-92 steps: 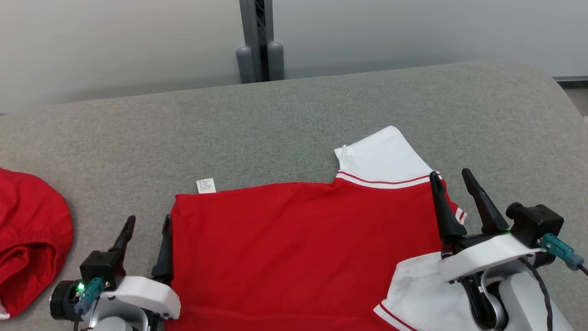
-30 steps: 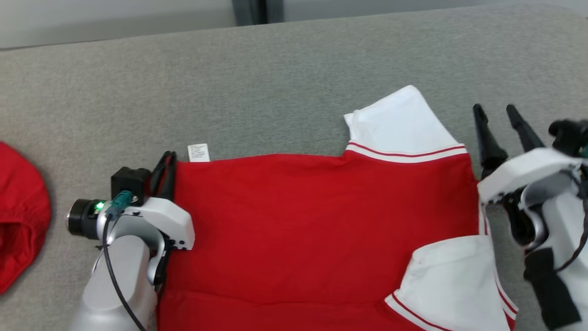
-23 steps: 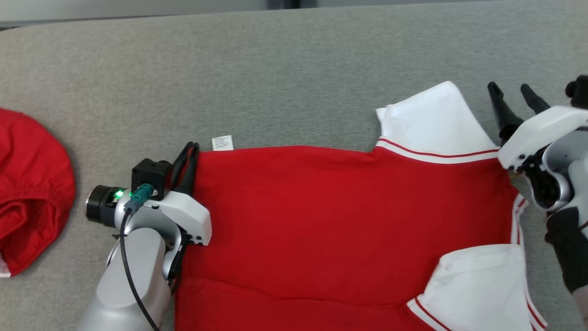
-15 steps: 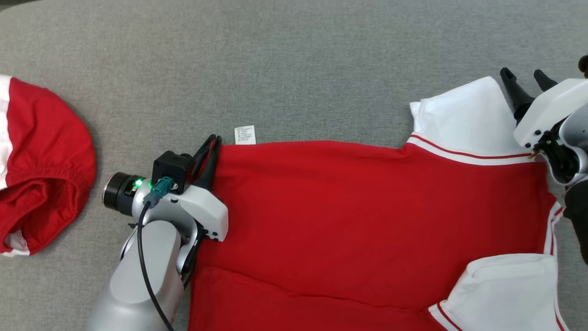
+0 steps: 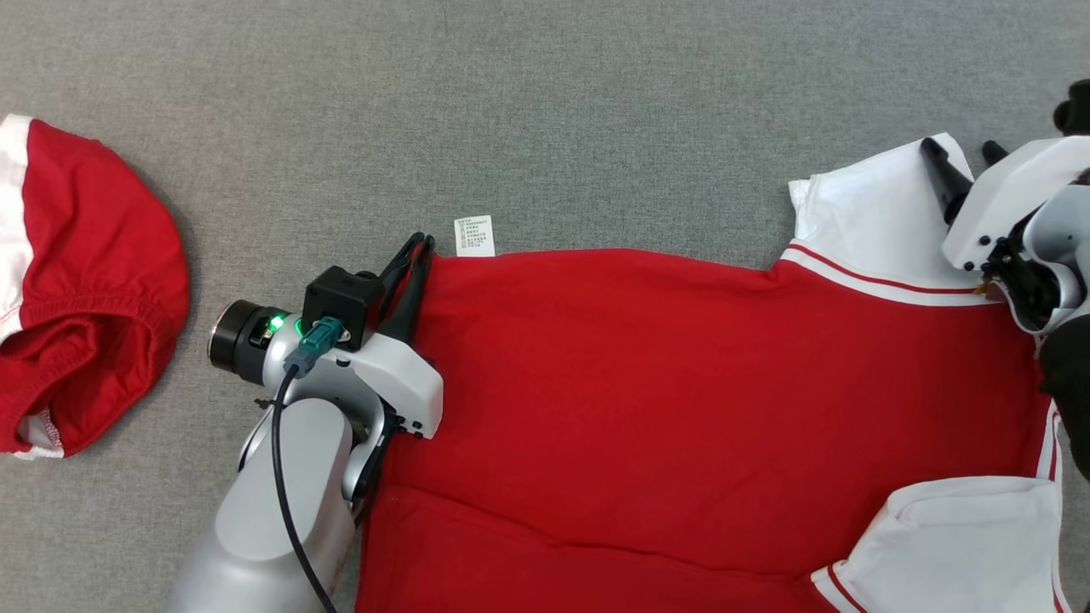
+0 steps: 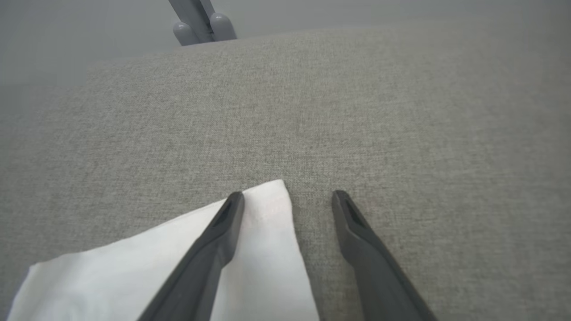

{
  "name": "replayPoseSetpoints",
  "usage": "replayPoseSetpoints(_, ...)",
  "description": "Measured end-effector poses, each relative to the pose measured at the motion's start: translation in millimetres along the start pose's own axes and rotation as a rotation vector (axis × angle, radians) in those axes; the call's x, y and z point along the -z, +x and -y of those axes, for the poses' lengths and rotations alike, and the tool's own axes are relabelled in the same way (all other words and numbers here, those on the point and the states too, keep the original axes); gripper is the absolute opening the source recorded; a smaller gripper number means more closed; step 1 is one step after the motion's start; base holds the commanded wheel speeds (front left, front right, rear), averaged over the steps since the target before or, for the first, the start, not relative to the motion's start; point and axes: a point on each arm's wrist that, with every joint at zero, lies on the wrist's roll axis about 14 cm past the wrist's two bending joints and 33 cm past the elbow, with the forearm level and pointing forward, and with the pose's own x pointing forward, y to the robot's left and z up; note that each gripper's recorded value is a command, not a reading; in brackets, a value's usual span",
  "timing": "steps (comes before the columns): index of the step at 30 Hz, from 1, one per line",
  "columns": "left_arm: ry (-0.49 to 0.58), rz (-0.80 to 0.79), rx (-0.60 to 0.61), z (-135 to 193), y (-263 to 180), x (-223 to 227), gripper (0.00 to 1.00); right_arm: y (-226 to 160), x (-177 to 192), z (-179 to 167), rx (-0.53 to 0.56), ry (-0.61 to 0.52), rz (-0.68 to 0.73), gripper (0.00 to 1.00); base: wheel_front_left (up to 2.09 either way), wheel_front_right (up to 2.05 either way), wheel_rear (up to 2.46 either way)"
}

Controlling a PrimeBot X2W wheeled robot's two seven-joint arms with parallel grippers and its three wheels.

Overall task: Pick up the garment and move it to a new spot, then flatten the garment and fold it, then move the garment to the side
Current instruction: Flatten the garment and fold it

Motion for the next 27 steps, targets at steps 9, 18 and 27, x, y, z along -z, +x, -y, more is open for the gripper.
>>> replayPoseSetpoints(9, -0.003, -0.008, -0.003, -1, 1, 1, 0.0, 2, -4, -10, -0.036, -0.035, 0.042, 0.0, 0.0, 0.0, 0.0)
replayPoseSetpoints(18, -0.004, -0.001, -0.014, -6, 2, -3, 0.0, -7, -32, -6, -0.037, -0.072, 0.184, 0.0, 0.0, 0.0, 0.0)
replayPoseSetpoints(27, 0.009, 0.038, -0.029, -17, 15, -23, 0.0, -21, -68, 3, -0.021, -0.122, 0.344, 0.0, 0.0, 0.0, 0.0)
